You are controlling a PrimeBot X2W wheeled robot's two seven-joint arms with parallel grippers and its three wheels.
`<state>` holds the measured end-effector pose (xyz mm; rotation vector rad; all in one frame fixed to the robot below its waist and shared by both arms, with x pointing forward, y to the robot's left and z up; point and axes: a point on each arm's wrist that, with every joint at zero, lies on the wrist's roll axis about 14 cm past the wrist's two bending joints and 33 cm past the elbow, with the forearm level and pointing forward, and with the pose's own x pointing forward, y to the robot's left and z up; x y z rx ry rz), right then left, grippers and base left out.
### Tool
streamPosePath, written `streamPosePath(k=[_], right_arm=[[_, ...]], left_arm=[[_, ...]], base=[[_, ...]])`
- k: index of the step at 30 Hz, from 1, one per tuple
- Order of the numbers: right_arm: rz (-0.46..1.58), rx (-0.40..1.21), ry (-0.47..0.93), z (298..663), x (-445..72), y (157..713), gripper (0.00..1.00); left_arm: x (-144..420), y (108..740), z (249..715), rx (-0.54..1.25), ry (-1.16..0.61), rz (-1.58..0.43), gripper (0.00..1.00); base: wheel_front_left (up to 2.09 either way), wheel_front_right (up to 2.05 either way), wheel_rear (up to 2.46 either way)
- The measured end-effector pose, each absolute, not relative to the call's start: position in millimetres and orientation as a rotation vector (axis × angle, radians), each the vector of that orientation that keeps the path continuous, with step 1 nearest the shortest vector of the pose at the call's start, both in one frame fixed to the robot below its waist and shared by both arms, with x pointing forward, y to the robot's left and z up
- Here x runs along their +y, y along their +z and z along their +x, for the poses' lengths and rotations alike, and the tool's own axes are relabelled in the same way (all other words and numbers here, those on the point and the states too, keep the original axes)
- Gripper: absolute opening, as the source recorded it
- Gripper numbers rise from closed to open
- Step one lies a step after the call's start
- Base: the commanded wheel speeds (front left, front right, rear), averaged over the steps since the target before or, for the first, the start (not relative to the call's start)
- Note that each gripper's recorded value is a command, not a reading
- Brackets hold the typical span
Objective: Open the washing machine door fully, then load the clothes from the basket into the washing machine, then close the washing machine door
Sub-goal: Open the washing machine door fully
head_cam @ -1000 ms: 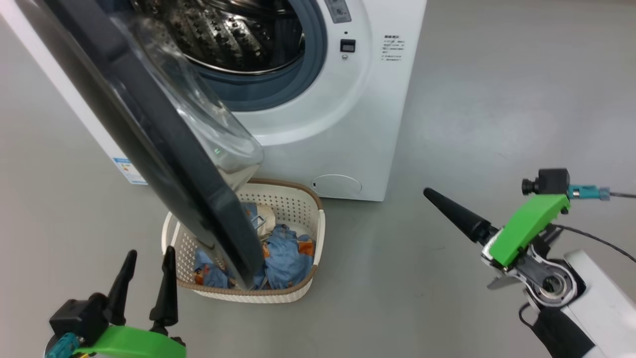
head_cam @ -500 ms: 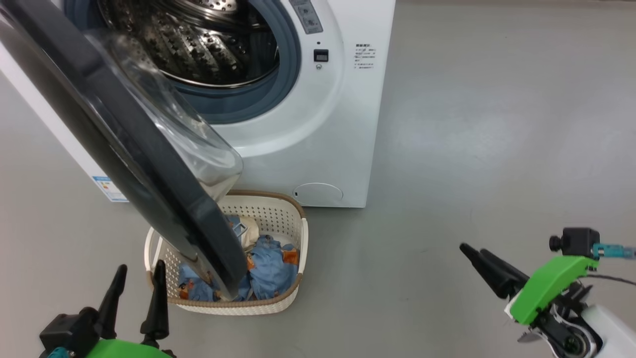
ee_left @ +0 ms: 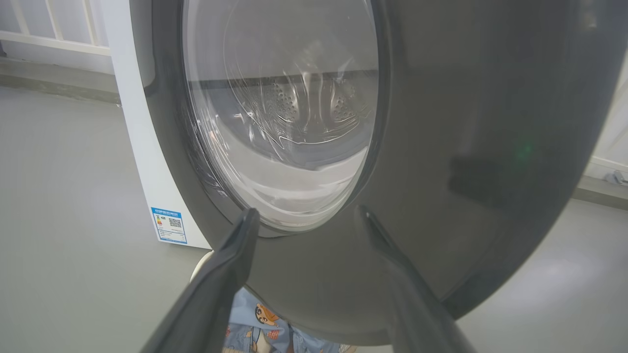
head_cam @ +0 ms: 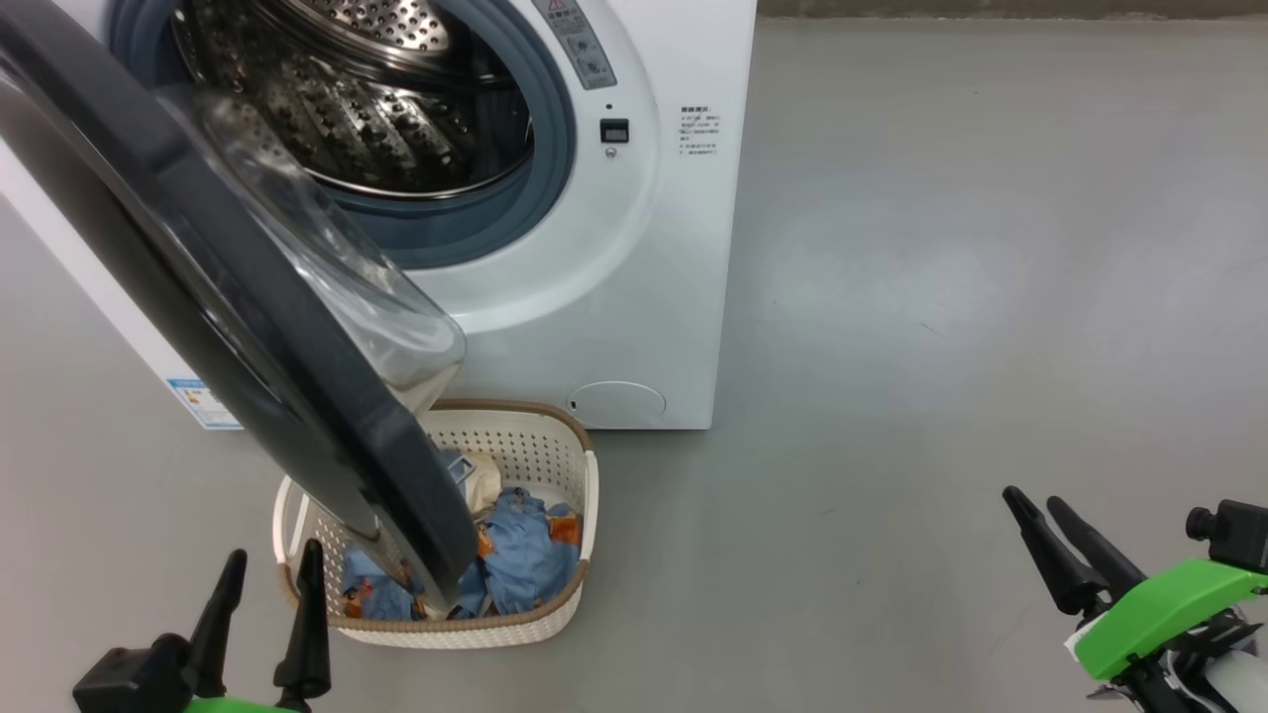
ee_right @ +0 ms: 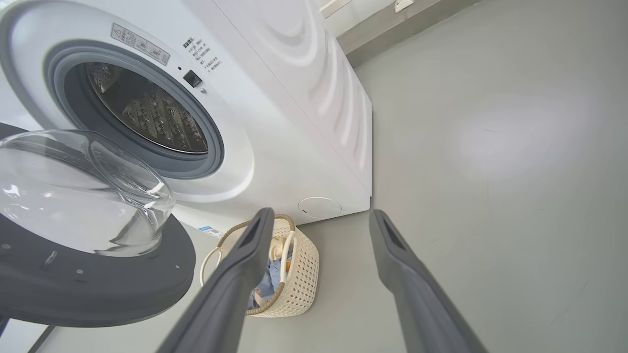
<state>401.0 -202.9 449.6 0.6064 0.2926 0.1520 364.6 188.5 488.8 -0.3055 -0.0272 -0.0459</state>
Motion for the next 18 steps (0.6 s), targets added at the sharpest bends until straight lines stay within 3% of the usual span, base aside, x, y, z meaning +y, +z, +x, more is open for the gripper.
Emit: streamPosePath(k=[7,18], right_arm=[[0.41,0.207,0.128,404.2,-230.3,462.4,1.0],[0.204,0.11,0.128,396.1,-231.8,473.7,1.0]], left_arm=[[188.9,485.6,361.1,-0.018,-0.044,-0.306,1.0],[194.1,488.2,358.5,-0.027,-0.032,-0.297,1.0]], base=[[0.0,0.0,0.0],[0.0,0.0,0.0]])
